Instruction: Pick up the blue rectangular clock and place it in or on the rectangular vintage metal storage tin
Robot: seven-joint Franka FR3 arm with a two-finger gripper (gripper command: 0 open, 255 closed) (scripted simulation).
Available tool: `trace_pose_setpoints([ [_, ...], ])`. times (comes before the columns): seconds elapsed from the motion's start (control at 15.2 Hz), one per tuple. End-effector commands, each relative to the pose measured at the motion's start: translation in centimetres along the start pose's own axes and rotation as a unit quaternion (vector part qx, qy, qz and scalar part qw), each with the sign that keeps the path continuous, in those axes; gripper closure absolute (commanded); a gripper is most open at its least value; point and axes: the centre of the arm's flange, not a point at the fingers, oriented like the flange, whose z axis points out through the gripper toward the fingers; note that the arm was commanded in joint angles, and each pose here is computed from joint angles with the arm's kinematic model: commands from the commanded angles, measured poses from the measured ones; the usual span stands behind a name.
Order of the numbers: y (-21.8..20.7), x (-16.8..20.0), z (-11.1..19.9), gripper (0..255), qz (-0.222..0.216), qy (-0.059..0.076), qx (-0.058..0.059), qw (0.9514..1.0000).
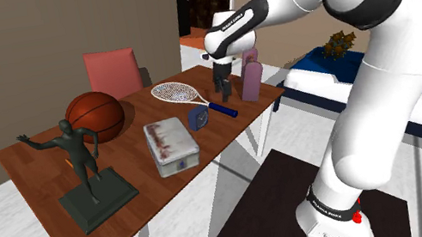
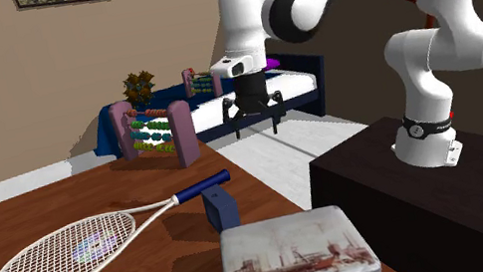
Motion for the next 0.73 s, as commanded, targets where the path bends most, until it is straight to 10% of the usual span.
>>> trace_pose_setpoints([
  [0.0,1.9,0.7,2.0,0,-0.032,0.001,0.0,0.9995],
  [0.66,11.4,5.5,9.7,0,-0.18,0.004,0.0,0.9837],
])
